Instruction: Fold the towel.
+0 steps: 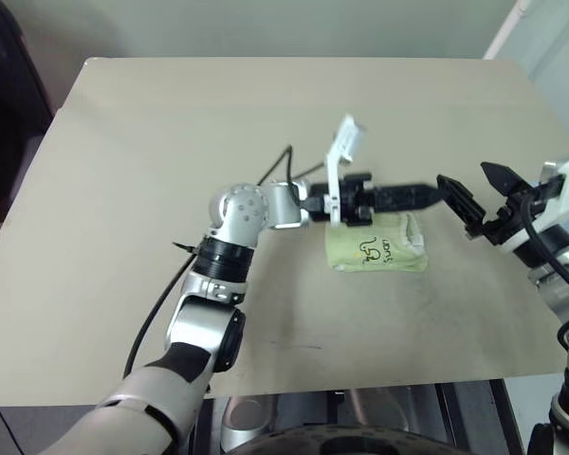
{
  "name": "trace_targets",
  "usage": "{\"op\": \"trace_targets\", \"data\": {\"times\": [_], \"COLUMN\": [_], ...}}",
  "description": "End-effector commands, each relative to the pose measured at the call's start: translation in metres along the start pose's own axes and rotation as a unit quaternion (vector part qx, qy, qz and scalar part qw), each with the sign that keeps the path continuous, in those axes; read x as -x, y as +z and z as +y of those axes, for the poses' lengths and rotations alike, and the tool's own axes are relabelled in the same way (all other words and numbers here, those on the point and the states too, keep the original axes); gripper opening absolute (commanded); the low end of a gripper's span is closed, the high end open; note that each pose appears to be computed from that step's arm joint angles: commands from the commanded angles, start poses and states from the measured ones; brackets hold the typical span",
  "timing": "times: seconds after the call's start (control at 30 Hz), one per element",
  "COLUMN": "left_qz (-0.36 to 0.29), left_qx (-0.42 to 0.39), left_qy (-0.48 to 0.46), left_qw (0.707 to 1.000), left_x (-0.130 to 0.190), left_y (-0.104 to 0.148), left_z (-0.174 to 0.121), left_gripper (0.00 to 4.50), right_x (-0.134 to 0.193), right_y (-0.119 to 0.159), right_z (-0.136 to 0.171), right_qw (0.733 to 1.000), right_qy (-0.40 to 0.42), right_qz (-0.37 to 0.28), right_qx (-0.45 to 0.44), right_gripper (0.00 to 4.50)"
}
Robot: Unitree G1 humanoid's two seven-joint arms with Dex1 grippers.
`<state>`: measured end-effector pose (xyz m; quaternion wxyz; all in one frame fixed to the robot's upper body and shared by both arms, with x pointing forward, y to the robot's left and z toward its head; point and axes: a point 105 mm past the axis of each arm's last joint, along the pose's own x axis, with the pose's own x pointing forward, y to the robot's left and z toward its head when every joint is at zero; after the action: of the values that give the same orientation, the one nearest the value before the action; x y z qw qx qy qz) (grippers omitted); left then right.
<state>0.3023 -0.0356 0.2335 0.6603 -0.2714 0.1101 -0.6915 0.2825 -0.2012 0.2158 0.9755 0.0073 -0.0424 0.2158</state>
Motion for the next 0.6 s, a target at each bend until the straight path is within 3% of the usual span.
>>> {"op": "trace_targets", "data": {"times": [0.03, 0.13, 0.3, 0.47, 0.5, 0.6], "left_qz": [0.011, 0.029, 0.061, 0.075, 0.071, 0.057], "left_qx": [-0.157, -0.219, -0.254, -0.313, -0.321, -0.331], "left_qy": [0.016, 0.04, 0.09, 0.086, 0.082, 0.073], "left_qw": [0.987, 0.974, 0.961, 0.943, 0.941, 0.939], "left_x": [0.019, 0.04, 0.071, 0.071, 0.069, 0.059], "left_y": [0.0, -0.007, -0.025, -0.043, -0.045, -0.049], "left_z": [0.0, 0.008, 0.028, 0.038, 0.039, 0.045], "left_gripper": [4.5, 3.93, 2.08, 0.23, 0.04, 0.04], "right_x": [-0.006, -0.013, -0.027, -0.036, -0.037, -0.04], "right_y": [0.009, 0.009, -0.003, -0.017, -0.019, -0.033], "right_z": [0.014, 0.029, 0.038, 0.047, 0.048, 0.049], "right_qw": [0.999, 0.997, 0.995, 0.992, 0.992, 0.991], "right_qy": [0.043, 0.08, 0.101, 0.119, 0.12, 0.127], "right_qz": [-0.013, -0.013, -0.002, 0.017, 0.02, 0.04], "right_qx": [0.0, -0.006, -0.019, -0.026, -0.026, -0.022], "right_gripper": [4.32, 3.62, 1.72, 0.01, 0.0, 0.0]}}
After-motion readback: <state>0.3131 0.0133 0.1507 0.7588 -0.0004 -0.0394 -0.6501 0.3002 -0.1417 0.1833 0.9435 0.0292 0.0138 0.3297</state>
